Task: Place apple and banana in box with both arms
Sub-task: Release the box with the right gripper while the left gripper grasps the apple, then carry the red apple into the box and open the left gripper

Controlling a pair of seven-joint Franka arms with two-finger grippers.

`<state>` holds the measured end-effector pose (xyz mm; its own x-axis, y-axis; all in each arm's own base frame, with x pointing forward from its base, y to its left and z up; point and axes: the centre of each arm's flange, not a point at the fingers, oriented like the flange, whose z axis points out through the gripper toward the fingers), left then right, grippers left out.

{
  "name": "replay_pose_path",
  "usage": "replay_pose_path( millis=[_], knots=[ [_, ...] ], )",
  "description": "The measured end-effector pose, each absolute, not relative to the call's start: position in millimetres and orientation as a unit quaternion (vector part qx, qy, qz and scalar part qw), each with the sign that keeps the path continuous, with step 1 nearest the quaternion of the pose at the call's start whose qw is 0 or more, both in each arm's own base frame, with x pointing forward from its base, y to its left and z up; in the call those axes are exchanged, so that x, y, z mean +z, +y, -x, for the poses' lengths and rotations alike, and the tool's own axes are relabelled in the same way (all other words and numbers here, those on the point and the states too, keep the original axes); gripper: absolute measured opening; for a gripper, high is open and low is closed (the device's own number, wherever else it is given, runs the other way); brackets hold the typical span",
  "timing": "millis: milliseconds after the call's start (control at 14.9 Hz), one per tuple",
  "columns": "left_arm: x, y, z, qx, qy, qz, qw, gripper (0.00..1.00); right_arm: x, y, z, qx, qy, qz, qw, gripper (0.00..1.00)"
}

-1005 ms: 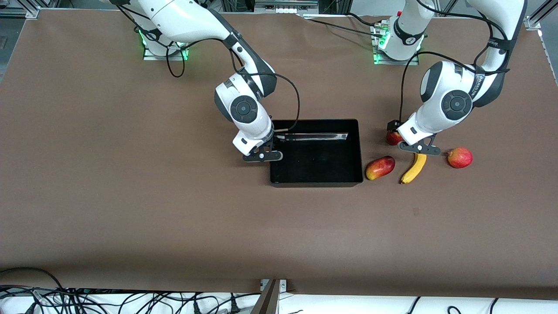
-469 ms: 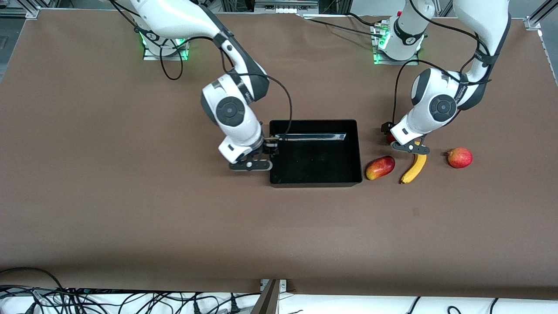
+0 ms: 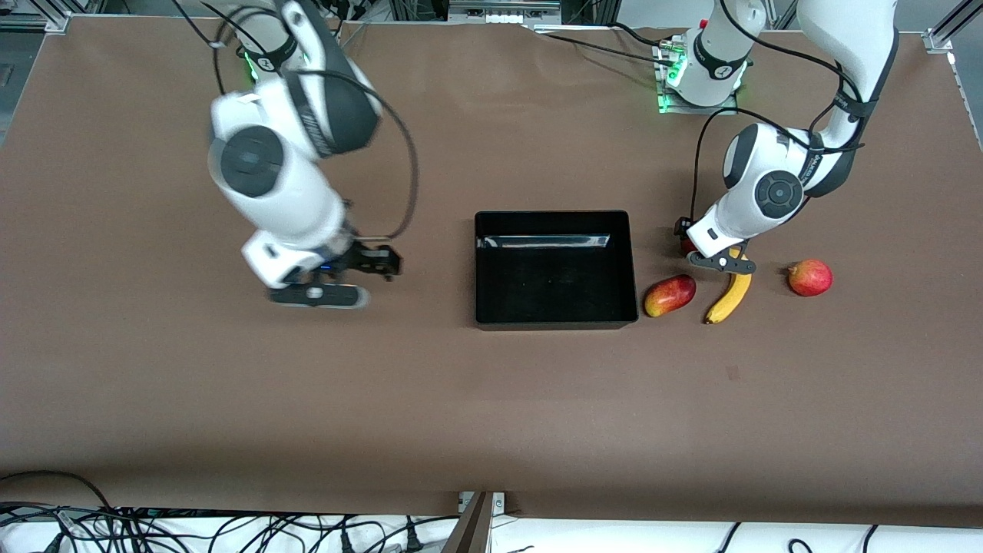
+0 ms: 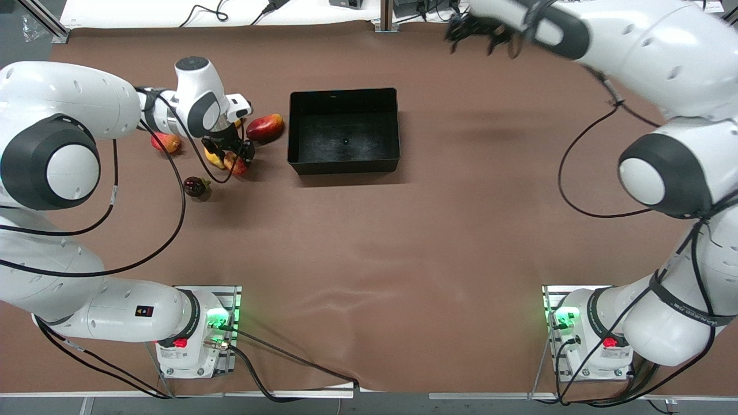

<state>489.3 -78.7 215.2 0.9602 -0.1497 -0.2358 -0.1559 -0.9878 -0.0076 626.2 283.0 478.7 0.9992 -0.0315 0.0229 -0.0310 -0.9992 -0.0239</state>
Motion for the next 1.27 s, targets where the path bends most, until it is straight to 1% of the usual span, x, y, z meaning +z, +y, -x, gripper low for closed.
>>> replay_pose_path(
  millis=[67, 201, 335, 469, 536, 670, 804, 938, 1139, 1273],
  knots=[
    [234.2, -80.6, -500.7, 0.134, 0.077, 0.988, 0.016, 0.72, 494.6, 262.7, -625.5, -0.007, 0.009, 1.0, 0.008, 1.0],
    [290.4, -91.5, -531.0, 0.156, 0.082, 0.984, 0.021, 0.72, 522.0, 230.8, -616.3, 0.016, -0.004, 1.0, 0.002, 1.0],
    [345.6, -116.5, -556.3, 0.149, 0.09, 0.984, 0.024, 0.72, 547.5, 203.7, -605.7, 0.027, -0.006, 1.0, 0.005, 1.0],
    [379.4, -159.4, -567.8, 0.136, 0.068, 0.988, 0.024, 0.72, 567.0, 175.8, -592.7, 0.033, -0.002, 0.999, 0.015, 1.0],
    [383.7, -187.2, -568.4, 0.133, 0.046, 0.99, 0.022, 0.72, 573.3, 160.2, -586.3, 0.034, -0.004, 0.999, 0.021, 1.0],
    [370.6, -242.6, -563.9, 0.137, 0.007, 0.99, 0.021, 0.72, 580.7, 123.9, -575.3, 0.037, -0.015, 0.999, 0.035, 1.0],
    [342.9, -286.0, -559.4, 0.14, -0.022, 0.99, 0.023, 0.72, 585.4, 91.2, -566.3, 0.037, -0.027, 0.998, 0.047, 1.0],
    [308.4, -317.2, -551.6, 0.144, -0.046, 0.988, 0.031, 0.72, 589.9, 72.5, -555.6, 0.035, -0.036, 0.998, 0.044, 1.0],
    [260.2, -332.8, -545.6, 0.157, -0.058, 0.985, 0.041, 0.72, 594.9, 72.8, -539.8, 0.034, -0.046, 0.998, 0.035, 1.0],
    [237.6, -331.1, -546.5, 0.164, -0.061, 0.984, 0.043, 0.72, 596.5, 75.9, -535.3, 0.033, -0.05, 0.998, 0.032, 1.0]
  ],
)
